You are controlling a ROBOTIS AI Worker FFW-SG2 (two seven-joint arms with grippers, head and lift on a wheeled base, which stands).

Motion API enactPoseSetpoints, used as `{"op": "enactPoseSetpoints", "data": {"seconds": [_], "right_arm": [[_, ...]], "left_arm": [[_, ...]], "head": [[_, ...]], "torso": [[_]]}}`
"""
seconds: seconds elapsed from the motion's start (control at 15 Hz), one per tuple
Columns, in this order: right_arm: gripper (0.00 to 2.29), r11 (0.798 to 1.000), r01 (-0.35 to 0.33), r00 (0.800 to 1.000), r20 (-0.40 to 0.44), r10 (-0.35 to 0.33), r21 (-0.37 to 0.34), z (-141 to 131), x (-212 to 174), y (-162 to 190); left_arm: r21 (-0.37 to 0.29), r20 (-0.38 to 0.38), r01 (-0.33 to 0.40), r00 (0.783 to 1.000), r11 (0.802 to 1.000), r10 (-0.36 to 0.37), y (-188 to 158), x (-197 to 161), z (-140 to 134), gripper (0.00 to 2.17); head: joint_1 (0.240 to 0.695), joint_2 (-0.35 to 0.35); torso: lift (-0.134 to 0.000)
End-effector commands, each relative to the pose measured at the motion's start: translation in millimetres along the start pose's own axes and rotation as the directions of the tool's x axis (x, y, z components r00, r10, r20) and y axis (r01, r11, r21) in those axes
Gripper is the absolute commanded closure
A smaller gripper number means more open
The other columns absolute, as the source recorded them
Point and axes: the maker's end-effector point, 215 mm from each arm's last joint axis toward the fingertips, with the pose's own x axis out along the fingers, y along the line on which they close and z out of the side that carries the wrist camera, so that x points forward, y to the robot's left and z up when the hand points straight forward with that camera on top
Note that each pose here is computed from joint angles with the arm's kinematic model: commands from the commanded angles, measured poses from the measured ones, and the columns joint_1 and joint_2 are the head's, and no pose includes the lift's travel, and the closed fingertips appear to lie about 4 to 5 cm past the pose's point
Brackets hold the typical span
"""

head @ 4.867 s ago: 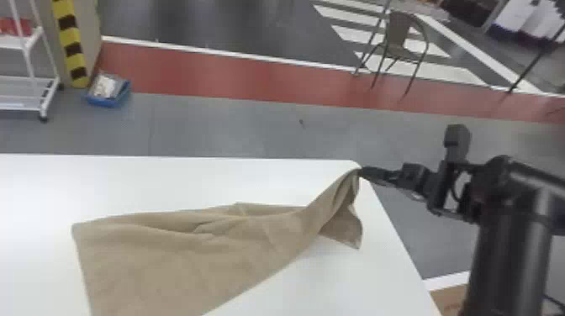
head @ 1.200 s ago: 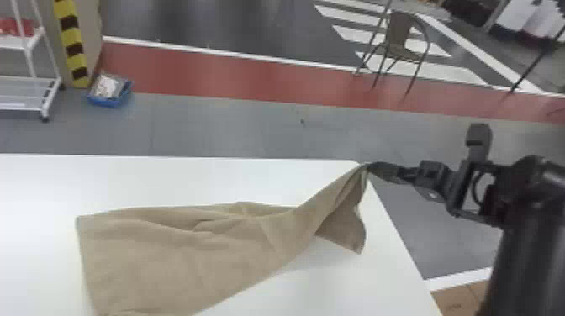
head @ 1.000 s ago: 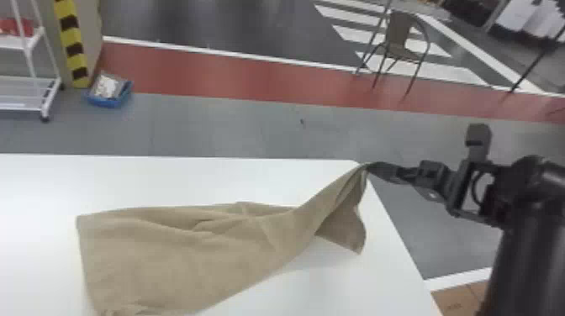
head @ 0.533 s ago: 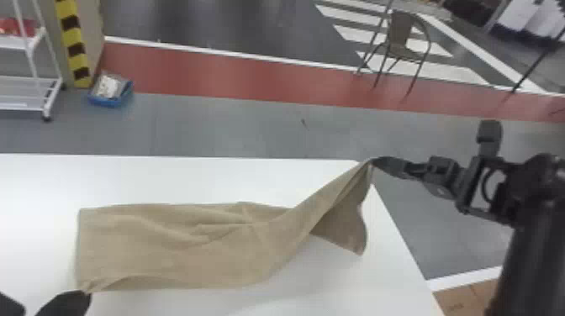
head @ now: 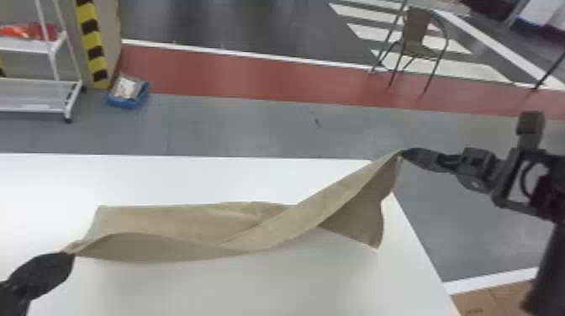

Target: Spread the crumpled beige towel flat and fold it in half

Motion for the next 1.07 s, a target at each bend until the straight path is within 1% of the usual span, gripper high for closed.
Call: {"op": "enactPoseSetpoints", "data": {"seconds": [0.0, 0.07, 0.13, 0.2, 0.27, 0.33, 0.4, 0.47, 0.6, 0.73, 0.87, 0.93, 1.0], "right_arm": [[1.21, 1.0, 0.001, 1.0, -0.004, -0.001, 0.003, -1.9, -0.8, -1.5], [1.21, 1.0, -0.003, 1.0, -0.004, 0.003, 0.005, -2.4, -1.1, -1.3], [1.21, 1.0, -0.012, 1.0, 0.013, 0.012, 0.012, 3.0, -4.3, -0.6], [1.21, 1.0, -0.014, 0.999, 0.03, 0.013, 0.021, 10.3, -9.8, -3.7], [1.21, 1.0, -0.006, 1.0, 0.011, 0.006, 0.016, 8.1, -6.7, -5.4], [1.21, 1.0, -0.008, 1.0, -0.01, 0.008, 0.024, 3.4, 1.1, -5.0], [1.21, 1.0, -0.01, 1.0, -0.03, 0.011, 0.024, 2.1, 10.0, -1.5], [1.21, 0.999, -0.019, 0.999, -0.049, 0.021, 0.039, -0.9, 19.6, 0.8], [1.21, 0.997, -0.044, 0.996, -0.076, 0.049, 0.065, 0.5, 38.2, 11.3], [1.21, 0.997, -0.072, 0.996, -0.051, 0.072, 0.013, 17.0, 55.1, 21.2], [1.21, 0.993, -0.108, 0.994, 0.011, 0.108, -0.047, 43.6, 70.9, 31.0], [1.21, 0.989, -0.125, 0.99, 0.061, 0.13, -0.083, 65.3, 78.8, 35.1], [1.21, 0.983, -0.143, 0.982, 0.106, 0.155, -0.117, 87.7, 87.5, 41.8]], "left_arm": [[-0.018, 0.002, -0.011, 1.0, 1.0, 0.011, 7.9, -4.2, 9.2, 1.71], [-0.034, -0.013, -0.011, 1.0, 0.999, 0.011, 9.8, -5.1, 9.4, 1.71], [-0.07, -0.064, -0.013, 0.998, 0.997, 0.008, 13.7, -7.1, 2.9, 1.71], [-0.069, -0.055, -0.014, 0.998, 0.997, 0.01, 16.4, -8.1, 11.9, 1.71], [-0.074, -0.059, -0.017, 0.998, 0.997, 0.013, 18.9, -7.4, 15.0, 1.71], [-0.074, -0.047, -0.013, 0.999, 0.997, 0.01, 19.8, -3.6, 26.0, 1.71], [-0.079, -0.032, -0.015, 0.999, 0.997, 0.012, 22.0, 3.9, 37.0, 1.71], [-0.095, -0.03, -0.011, 1.0, 0.995, 0.009, 23.4, 12.4, 44.9, 1.71], [-0.122, -0.044, -0.009, 0.999, 0.993, 0.004, 31.8, 34.9, 60.4, 1.71], [-0.14, -0.043, -0.014, 0.999, 0.99, 0.008, 44.6, 52.3, 78.7, 1.71], [-0.15, -0.028, -0.018, 1.0, 0.988, 0.014, 58.5, 67.5, 98.4, 1.71], [-0.159, -0.027, -0.023, 0.999, 0.987, 0.019, 67.3, 76.3, 106.6, 1.71], [-0.17, -0.018, -0.012, 1.0, 0.985, 0.009, 71.4, 83.1, 117.2, 1.71]], "head": [[0.695, -0.284], [0.695, -0.281], [0.695, -0.279], [0.695, -0.274], [0.695, -0.273], [0.695, -0.274], [0.695, -0.275], [0.695, -0.272], [0.695, -0.254], [0.695, -0.235], [0.695, -0.217], [0.695, -0.208], [0.695, -0.195]], "torso": [[0.0], [0.0], [0.0], [0.0], [0.0], [0.0], [0.0], [0.0], [0.0], [0.0], [0.0], [0.0], [0.0]]}}
